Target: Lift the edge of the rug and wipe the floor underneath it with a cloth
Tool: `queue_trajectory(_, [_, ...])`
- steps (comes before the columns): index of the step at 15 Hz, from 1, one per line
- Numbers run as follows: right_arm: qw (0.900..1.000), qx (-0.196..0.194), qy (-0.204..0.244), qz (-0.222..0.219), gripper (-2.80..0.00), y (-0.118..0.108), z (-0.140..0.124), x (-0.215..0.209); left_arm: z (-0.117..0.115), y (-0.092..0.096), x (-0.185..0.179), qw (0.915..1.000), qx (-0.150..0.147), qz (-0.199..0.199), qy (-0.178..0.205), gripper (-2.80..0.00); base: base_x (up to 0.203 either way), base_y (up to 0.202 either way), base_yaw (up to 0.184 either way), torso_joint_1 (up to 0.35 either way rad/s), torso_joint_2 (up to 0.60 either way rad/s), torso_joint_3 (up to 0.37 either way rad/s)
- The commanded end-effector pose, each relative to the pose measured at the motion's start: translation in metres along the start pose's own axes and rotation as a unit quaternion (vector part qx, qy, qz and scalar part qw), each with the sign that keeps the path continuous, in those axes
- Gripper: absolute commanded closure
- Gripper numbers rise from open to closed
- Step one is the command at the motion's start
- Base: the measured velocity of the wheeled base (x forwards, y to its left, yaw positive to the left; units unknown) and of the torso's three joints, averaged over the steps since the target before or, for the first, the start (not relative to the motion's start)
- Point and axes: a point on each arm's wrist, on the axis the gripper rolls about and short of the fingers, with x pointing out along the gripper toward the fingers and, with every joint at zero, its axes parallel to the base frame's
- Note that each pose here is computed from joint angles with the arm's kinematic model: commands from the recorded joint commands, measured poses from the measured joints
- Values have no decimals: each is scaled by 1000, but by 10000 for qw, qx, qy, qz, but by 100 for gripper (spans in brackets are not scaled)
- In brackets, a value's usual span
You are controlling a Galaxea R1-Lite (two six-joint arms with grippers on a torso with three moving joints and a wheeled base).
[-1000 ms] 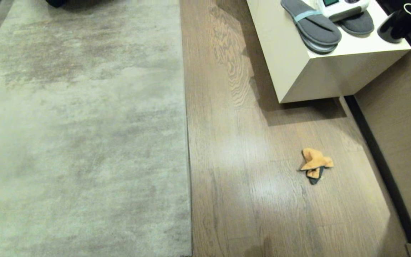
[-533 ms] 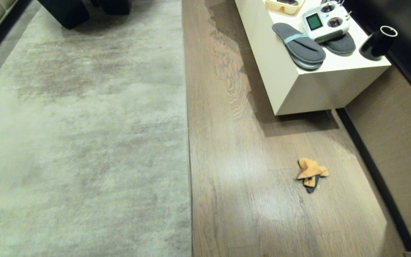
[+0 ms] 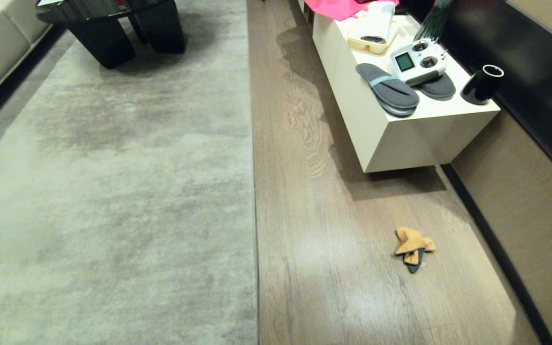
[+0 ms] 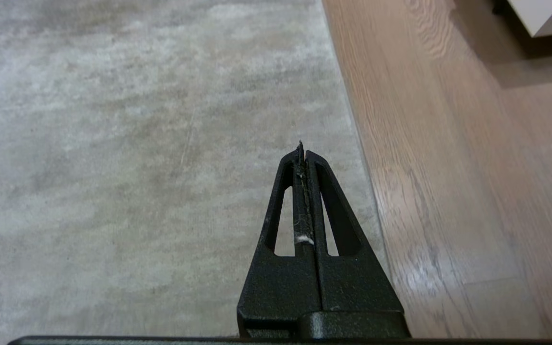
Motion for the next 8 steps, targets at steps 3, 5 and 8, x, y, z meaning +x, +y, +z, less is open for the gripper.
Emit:
queue_trajectory(3, [10000,-2,2,-1,0,0,0,0,0,0,0,10000,2,0,0,0,0,0,0,1,3,202])
queue_trajectory(5, [10000,-2,2,-1,0,0,0,0,0,0,0,10000,2,0,0,0,0,0,0,-2,0,201])
queue_trajectory(8, [10000,-2,2,-1,0,0,0,0,0,0,0,10000,2,0,0,0,0,0,0,2,1,208])
